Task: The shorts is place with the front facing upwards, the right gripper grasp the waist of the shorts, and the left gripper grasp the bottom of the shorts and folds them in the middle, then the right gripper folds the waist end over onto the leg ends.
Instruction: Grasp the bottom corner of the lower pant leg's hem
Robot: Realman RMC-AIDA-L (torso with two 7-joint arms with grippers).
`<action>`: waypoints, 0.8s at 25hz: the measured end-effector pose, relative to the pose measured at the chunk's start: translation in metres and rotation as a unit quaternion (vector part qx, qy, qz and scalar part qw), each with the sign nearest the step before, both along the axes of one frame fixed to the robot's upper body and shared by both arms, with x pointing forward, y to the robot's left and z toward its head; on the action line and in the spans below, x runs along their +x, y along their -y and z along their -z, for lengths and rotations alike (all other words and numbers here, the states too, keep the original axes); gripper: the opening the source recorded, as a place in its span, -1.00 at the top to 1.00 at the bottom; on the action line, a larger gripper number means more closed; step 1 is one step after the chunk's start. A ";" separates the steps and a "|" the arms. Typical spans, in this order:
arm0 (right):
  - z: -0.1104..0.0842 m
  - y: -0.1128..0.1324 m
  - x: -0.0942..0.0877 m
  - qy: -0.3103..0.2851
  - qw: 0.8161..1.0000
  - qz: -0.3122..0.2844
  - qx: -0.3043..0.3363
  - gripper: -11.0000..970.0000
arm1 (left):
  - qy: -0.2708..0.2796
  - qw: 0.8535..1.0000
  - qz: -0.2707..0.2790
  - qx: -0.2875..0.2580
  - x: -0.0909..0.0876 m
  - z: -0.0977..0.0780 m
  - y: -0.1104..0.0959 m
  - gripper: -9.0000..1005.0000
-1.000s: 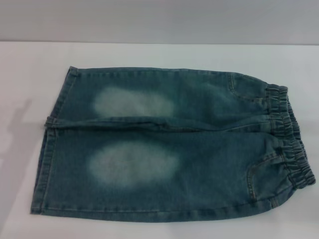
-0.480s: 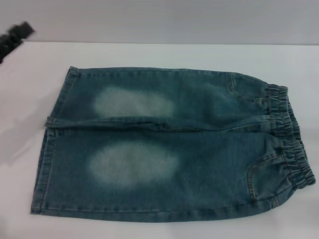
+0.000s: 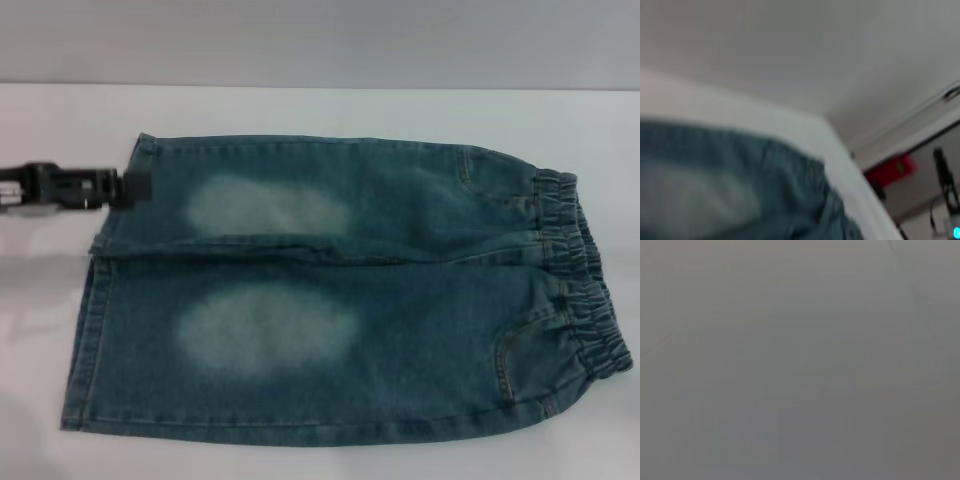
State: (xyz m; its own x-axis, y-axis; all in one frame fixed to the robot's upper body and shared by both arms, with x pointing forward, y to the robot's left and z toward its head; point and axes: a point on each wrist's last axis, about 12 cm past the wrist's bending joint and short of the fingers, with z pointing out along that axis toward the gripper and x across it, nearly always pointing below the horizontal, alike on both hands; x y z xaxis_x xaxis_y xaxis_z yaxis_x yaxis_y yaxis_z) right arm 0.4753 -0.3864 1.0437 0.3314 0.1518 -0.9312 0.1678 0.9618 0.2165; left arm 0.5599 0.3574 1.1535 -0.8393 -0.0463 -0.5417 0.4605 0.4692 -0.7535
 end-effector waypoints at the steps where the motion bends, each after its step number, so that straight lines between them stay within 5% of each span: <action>1: 0.001 0.000 0.001 -0.005 1.000 0.002 -0.006 -0.16 | -0.016 1.000 0.002 0.006 -0.001 -0.001 0.000 -0.50; 7: 0.004 0.001 0.003 -0.025 1.000 0.010 -0.016 -0.16 | -0.097 0.995 -0.017 0.023 -0.014 0.006 -0.012 -0.50; 20: 0.000 0.002 0.018 -0.037 0.999 0.018 -0.032 -0.16 | -0.181 0.982 -0.043 0.036 -0.034 0.017 -0.029 -0.50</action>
